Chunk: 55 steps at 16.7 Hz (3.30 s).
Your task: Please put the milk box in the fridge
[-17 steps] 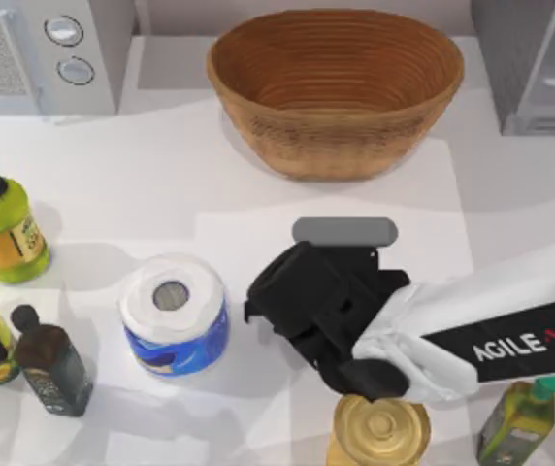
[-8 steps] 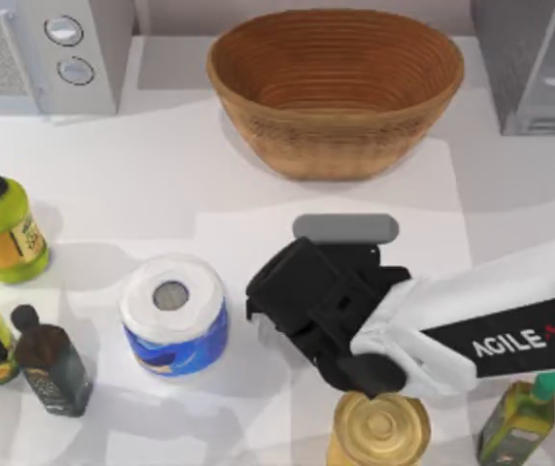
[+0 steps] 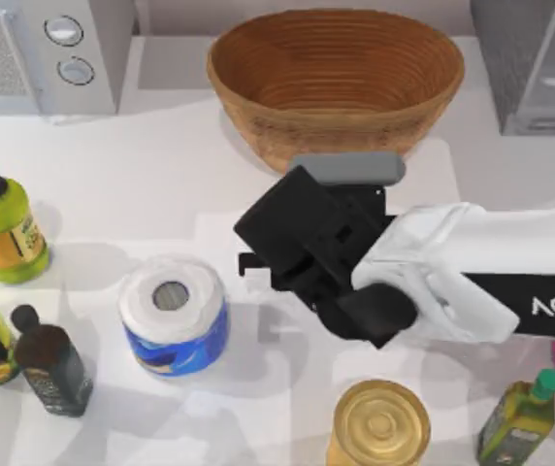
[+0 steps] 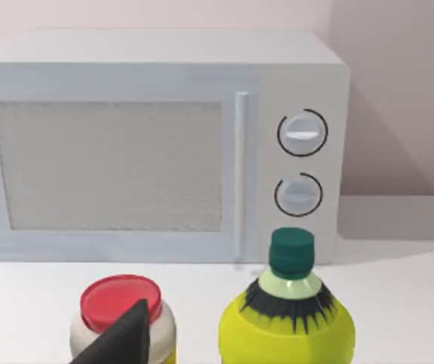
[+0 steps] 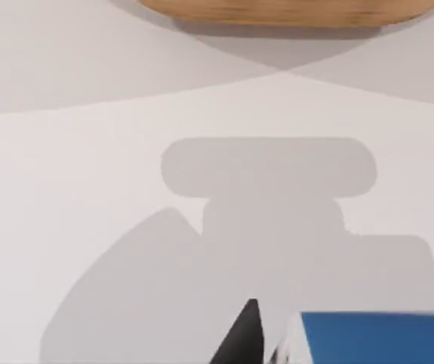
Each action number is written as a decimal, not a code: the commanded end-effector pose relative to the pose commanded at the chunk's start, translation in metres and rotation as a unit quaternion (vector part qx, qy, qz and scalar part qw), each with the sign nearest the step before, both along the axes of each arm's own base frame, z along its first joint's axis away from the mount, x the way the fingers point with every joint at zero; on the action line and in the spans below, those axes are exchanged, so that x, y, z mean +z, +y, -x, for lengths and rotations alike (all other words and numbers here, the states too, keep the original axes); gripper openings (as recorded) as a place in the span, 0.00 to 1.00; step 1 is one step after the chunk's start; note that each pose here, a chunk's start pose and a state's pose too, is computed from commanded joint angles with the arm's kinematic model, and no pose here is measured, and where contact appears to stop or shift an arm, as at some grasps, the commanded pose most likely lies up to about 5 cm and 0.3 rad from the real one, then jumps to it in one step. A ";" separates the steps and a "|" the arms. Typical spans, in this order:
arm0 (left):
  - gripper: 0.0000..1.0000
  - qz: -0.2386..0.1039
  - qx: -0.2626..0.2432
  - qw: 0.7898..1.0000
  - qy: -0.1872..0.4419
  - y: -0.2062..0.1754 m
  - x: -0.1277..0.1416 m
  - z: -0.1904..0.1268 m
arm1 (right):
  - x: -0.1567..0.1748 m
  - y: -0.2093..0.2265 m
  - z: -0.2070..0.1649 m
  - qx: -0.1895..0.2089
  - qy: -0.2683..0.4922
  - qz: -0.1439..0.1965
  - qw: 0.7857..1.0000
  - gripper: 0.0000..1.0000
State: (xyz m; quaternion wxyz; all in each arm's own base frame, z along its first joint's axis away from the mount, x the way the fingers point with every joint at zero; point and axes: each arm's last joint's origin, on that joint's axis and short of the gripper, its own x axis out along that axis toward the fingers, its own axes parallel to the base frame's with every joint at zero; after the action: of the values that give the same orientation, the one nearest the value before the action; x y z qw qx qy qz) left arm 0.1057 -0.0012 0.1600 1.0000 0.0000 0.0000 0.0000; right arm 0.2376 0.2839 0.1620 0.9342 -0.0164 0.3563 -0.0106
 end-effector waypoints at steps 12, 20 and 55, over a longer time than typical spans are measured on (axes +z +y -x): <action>1.00 0.000 0.000 1.000 0.000 0.000 0.000 0.000 | 0.067 -0.006 0.003 0.002 -0.015 -0.020 1.000 0.00; 1.00 0.000 0.000 1.000 0.000 0.000 0.000 0.000 | 0.094 -0.111 0.033 0.040 -0.071 -0.094 0.992 0.00; 1.00 0.000 0.000 1.000 0.000 0.000 0.000 0.000 | 0.098 -0.303 0.045 0.014 -0.398 -0.009 0.917 0.00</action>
State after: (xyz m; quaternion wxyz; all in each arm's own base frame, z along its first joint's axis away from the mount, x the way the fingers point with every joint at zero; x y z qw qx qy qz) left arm 0.1057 -0.0012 0.1600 1.0000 0.0000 0.0000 0.0000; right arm 0.1922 -0.0188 0.2601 0.9990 -0.0069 -0.0452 -0.0002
